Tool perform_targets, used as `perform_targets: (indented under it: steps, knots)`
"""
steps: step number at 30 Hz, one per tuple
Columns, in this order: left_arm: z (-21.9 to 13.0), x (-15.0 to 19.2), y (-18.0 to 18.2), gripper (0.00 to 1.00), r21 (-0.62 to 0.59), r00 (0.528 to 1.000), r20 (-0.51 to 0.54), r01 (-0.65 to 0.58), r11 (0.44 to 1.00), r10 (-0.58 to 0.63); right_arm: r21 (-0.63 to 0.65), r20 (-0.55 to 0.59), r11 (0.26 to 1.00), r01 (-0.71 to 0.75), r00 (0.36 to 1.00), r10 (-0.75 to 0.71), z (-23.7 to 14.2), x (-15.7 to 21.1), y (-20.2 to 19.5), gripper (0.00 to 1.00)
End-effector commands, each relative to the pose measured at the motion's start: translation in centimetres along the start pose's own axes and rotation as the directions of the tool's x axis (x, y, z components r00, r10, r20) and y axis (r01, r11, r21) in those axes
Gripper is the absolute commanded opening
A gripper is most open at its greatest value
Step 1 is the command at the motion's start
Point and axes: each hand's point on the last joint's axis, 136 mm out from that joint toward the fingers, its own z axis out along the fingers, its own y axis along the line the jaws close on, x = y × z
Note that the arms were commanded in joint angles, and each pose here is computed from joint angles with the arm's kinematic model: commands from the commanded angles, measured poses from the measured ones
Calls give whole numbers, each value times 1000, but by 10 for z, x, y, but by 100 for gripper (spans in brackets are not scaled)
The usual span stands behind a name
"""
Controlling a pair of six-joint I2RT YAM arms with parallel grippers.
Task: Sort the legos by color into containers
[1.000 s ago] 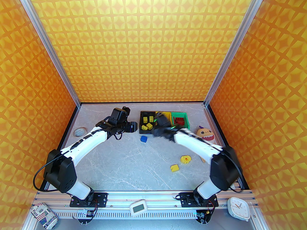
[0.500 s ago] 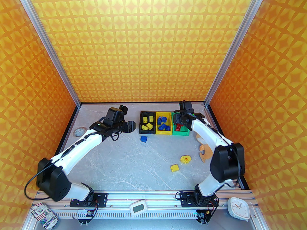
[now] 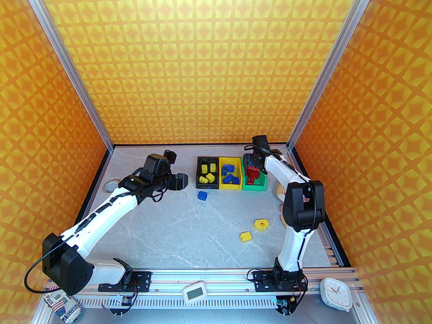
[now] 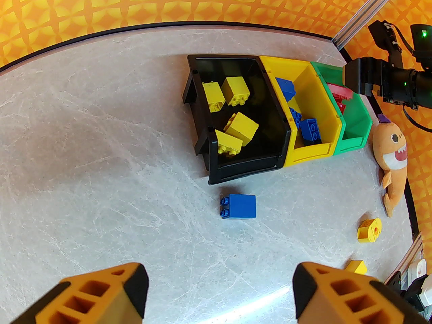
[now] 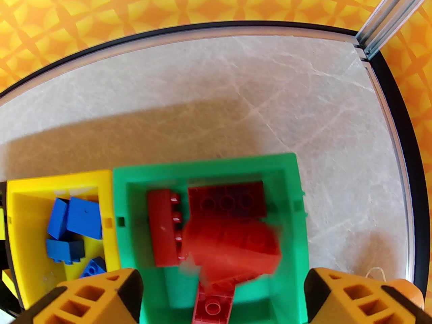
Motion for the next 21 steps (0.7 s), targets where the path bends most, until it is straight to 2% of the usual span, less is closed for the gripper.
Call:
perform_targets:
  steps: [1,4,13,18,21]
  knots:
    - [1,4,7,77,-28,1000,-7,11,1000,-11,-44,8,999,-3,1000,4,-17,2,4,84]
    - [7,12,6,79,-22,999,-11,39,999,-39,-72,20,997,-13,1000,15,-30,10,6,84]
    - [48,74,-11,79,-19,992,-111,66,998,-67,-184,15,983,-9,1000,12,-64,45,28,82]
    - [76,96,-38,80,-19,985,-168,26,999,-29,-208,-11,978,27,999,-30,-74,73,41,82]
    - [95,102,-41,80,-69,980,-197,-7,998,-7,-242,-19,970,27,999,-33,-82,87,44,82]
